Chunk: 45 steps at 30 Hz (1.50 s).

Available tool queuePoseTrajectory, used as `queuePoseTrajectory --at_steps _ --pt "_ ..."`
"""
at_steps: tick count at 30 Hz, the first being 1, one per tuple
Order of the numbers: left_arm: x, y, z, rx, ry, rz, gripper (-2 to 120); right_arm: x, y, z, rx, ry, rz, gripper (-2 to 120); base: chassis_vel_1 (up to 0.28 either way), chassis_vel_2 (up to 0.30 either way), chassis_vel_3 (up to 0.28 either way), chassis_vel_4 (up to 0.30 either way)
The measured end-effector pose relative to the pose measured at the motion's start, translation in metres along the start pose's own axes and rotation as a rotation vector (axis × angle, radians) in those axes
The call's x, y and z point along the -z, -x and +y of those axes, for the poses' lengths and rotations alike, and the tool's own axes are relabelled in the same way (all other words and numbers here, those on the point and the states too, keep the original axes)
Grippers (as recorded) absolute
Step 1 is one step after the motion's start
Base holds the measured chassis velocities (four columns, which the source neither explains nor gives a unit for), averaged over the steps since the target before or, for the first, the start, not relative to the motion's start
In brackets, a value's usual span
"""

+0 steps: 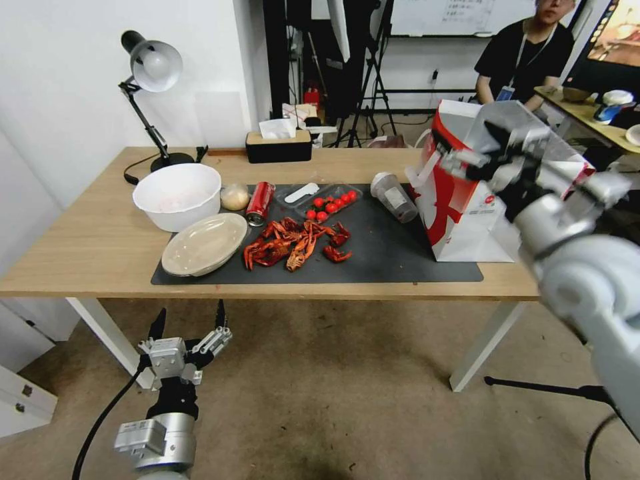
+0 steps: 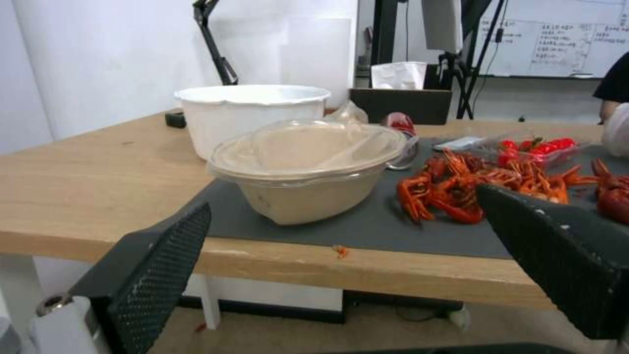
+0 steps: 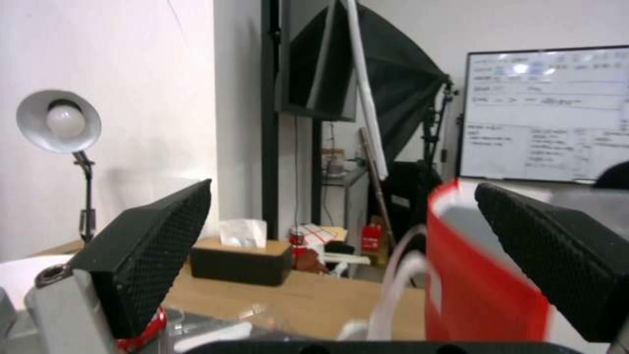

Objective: Pick up the trash from the table and place it into the takeout bag.

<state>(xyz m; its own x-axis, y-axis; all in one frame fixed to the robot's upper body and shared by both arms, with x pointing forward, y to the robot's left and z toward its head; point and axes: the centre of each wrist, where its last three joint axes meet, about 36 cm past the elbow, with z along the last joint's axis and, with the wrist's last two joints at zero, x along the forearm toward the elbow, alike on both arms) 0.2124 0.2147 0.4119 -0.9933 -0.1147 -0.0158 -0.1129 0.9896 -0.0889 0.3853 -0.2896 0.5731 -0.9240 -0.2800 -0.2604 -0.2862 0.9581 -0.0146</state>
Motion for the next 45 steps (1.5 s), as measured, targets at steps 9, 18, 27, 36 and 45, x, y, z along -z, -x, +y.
queuePoseTrajectory --at_steps 9,18,27,36,45 --pt "-0.001 0.002 0.001 -0.016 -0.005 0.001 100 -0.073 -0.071 0.034 -0.129 0.016 0.014 100 0.000 0.000 0.000 0.000" --pt "-0.006 0.003 0.002 -0.025 -0.007 0.009 100 -0.117 -0.120 0.056 -0.223 0.010 0.086 100 0.000 0.000 0.000 0.000" --pt "-0.008 0.005 0.004 -0.033 -0.009 0.012 100 -0.148 -0.152 0.075 -0.256 0.011 0.148 100 0.000 0.000 0.000 0.000" --pt "-0.012 0.006 0.003 -0.038 -0.016 0.021 100 -0.157 -0.160 0.076 -0.291 0.018 0.190 100 0.000 0.000 0.000 0.000" --pt "-0.011 0.007 0.002 -0.050 -0.024 0.024 100 -0.157 -0.158 0.075 -0.290 0.016 0.200 100 0.000 0.000 0.000 0.000"
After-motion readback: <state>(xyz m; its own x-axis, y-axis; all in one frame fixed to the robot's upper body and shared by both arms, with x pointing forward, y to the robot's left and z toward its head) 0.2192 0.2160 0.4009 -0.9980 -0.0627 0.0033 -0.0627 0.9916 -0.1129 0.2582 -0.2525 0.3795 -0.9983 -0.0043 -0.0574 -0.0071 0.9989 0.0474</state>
